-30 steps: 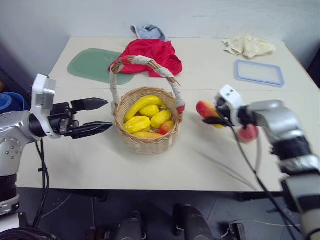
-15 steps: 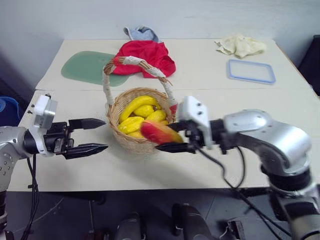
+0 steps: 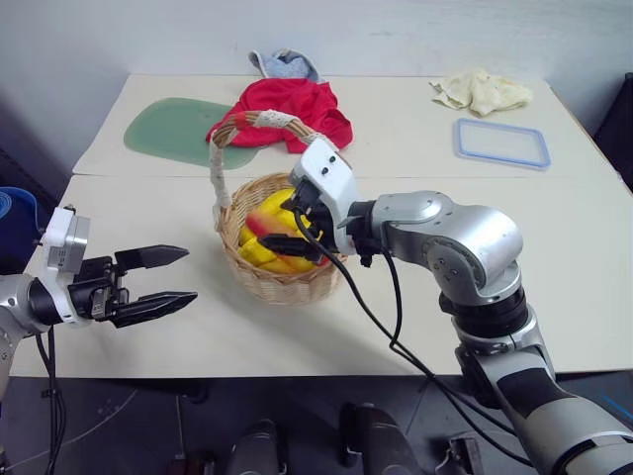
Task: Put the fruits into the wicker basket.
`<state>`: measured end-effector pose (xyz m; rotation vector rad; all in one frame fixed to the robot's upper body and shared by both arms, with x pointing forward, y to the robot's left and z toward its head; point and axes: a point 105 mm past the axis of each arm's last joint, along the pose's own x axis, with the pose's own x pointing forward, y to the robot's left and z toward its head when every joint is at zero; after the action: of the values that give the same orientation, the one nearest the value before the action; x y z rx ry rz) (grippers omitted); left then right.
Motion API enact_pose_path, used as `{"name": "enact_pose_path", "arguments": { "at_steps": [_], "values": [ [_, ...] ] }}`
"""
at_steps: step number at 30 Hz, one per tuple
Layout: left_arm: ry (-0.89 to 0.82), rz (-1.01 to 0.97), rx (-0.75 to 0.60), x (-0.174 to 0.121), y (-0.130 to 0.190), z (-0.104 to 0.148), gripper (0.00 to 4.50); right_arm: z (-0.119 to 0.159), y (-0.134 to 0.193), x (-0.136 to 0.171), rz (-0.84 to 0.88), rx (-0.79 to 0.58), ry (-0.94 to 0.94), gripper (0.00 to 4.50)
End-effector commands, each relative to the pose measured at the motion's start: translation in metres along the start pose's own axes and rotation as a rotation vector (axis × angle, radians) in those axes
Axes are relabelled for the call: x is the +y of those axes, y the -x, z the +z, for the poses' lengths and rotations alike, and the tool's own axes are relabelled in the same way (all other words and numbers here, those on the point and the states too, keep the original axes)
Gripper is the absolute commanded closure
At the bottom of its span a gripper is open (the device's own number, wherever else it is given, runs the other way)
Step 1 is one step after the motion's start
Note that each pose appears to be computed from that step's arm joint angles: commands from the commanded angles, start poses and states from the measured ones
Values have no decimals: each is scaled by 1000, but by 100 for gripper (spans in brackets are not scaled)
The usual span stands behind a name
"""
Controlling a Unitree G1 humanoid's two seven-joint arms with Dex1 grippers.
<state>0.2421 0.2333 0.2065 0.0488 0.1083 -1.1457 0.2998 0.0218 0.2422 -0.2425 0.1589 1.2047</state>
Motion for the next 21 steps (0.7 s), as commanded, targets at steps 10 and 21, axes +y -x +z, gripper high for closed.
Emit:
{"name": "enact_pose_path", "arguments": {
  "at_steps": [10, 21],
  "values": [
    [-93, -64, -84, 0, -21, 11, 0, -29, 127, 20, 76, -294, 37, 2],
    [-147, -176, -77, 2, -45, 21, 0, -138, 300, -8, -953, -127, 159, 2]
  ]
}}
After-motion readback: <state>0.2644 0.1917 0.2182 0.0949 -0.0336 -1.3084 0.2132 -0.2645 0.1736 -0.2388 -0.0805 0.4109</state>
